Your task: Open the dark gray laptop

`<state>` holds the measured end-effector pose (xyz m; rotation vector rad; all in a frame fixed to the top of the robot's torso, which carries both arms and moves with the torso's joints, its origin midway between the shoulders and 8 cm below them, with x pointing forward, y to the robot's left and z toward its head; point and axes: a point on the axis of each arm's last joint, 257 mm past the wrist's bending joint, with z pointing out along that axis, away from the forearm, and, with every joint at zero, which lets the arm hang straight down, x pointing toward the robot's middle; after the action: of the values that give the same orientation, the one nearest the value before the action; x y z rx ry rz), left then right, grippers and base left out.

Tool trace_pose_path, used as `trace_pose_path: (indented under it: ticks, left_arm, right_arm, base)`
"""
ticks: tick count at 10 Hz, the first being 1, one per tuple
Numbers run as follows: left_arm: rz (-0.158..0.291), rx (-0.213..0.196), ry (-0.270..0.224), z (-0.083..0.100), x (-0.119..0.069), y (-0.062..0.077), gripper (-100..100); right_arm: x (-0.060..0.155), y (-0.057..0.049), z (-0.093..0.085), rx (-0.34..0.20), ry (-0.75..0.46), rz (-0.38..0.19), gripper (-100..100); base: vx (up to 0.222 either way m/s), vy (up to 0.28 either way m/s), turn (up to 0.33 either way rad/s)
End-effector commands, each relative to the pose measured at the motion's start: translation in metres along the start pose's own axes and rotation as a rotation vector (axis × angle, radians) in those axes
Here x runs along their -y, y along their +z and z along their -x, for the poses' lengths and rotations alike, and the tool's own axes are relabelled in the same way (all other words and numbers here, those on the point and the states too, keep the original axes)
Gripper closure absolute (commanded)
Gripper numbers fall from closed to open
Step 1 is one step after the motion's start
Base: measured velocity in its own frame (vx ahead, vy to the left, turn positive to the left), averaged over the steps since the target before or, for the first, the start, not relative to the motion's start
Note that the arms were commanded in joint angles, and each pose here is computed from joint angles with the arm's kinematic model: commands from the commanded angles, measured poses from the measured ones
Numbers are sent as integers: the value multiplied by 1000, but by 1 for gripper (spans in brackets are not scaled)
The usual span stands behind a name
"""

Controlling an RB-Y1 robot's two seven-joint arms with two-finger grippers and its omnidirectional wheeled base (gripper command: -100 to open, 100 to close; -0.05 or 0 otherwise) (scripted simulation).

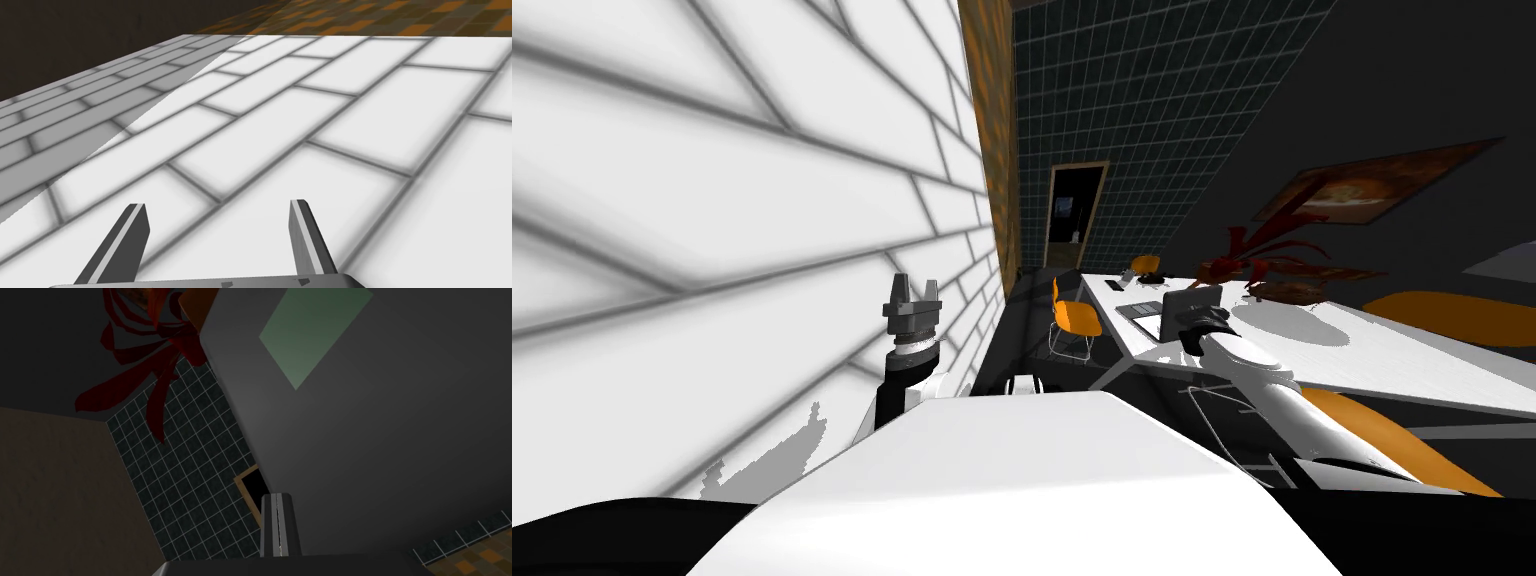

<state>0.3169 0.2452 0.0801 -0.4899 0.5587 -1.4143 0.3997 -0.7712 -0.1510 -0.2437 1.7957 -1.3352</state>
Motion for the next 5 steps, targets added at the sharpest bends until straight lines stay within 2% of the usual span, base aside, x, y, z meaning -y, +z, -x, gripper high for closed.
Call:
trace_pose_path:
  ticks: [1, 2, 3, 4, 5]
  left_arm:
    - [0, 0, 0, 0, 0, 0, 0]
    - [0, 0, 0, 0, 0, 0, 0]
    - [0, 0, 0, 0, 0, 0, 0]
    - [0, 0, 0, 0, 0, 0, 0]
    - [0, 0, 0, 0, 0, 0, 0]
  right_arm:
    - [-3, -9, 20, 55, -9, 12, 100]
    - [-2, -10, 25, 65, -7, 12, 100]
    - [-8, -20, 20, 73, 13, 32, 100]
    - [-11, -26, 21, 85, 2, 42, 100]
    - [-14, -32, 18, 89, -12, 54, 100]
  base:
    - [-3, 7, 28]
    - [-16, 2, 6]
    - [144, -15, -415]
    - [241, 16, -448]
    - [164, 44, -91]
